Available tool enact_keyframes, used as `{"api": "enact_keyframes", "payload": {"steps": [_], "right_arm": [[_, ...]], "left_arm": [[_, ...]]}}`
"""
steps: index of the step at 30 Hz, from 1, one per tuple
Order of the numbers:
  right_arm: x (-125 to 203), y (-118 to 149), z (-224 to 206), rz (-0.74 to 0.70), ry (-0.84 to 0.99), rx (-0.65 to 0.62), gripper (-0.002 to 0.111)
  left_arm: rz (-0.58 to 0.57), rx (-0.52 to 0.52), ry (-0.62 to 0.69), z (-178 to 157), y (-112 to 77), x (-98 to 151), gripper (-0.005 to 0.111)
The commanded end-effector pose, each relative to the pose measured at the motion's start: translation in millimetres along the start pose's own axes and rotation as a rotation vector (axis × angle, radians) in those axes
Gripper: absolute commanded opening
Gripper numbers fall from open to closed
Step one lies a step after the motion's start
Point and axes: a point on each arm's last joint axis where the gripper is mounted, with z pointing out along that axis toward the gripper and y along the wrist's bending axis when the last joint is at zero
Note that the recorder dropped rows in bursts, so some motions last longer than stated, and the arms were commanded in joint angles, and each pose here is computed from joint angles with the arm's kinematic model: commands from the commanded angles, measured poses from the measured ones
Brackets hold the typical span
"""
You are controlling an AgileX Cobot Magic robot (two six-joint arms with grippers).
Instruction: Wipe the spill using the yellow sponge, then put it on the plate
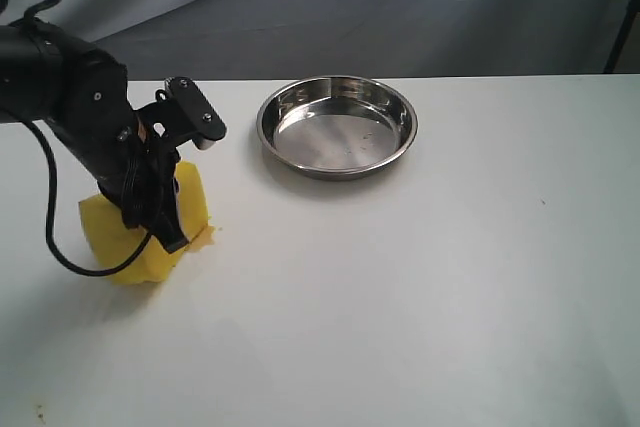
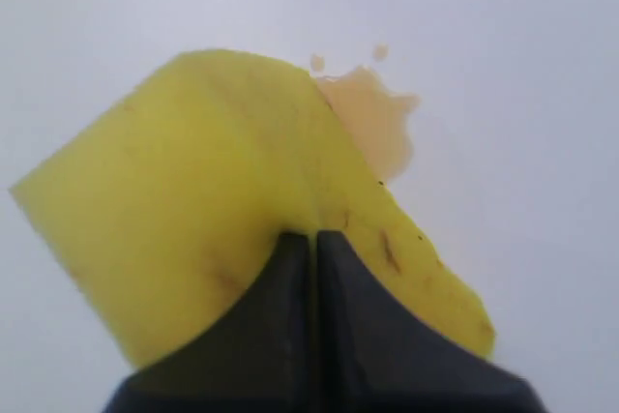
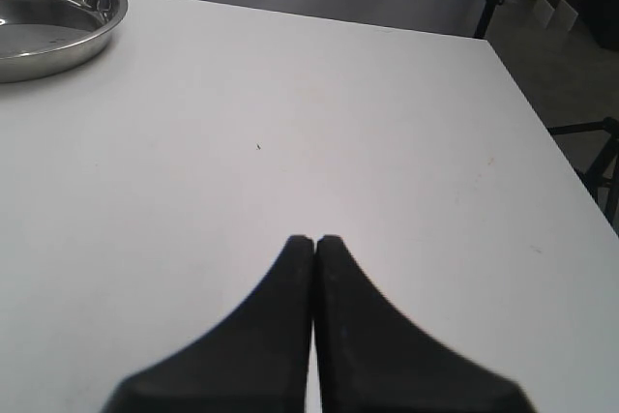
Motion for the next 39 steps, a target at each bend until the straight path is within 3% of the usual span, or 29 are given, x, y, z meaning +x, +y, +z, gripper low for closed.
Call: {"api": "enact_keyframes", "payload": {"steps": [1, 6, 15, 24, 39], "right_arm": [[0.7, 0.0, 0.6, 0.009, -0.001, 0.002, 0.0], [0.7, 0.0, 0.6, 0.009, -0.001, 0.002, 0.0], [0.7, 0.0, 0.6, 0.007, -0.001, 0.002, 0.0], [0.7, 0.0, 0.6, 0.007, -0.001, 0.002, 0.0], [0.7, 0.0, 0.6, 0.009, -0.001, 0.002, 0.0]], "left_arm": [[0.016, 0.045, -0.052, -12.1, -12.4, 7.6, 0.0], [0.022, 0.036, -0.076, -4.7, -19.9, 17.0, 0.0], [0.059, -0.032, -0.147, -6.9, -13.5, 10.1, 0.0], [0.071, -0.107, -0.24, -30.0, -6.9, 6.0, 0.0], [0.07, -0.148, -0.333, -20.4, -3.2, -4.8, 0.0]]}}
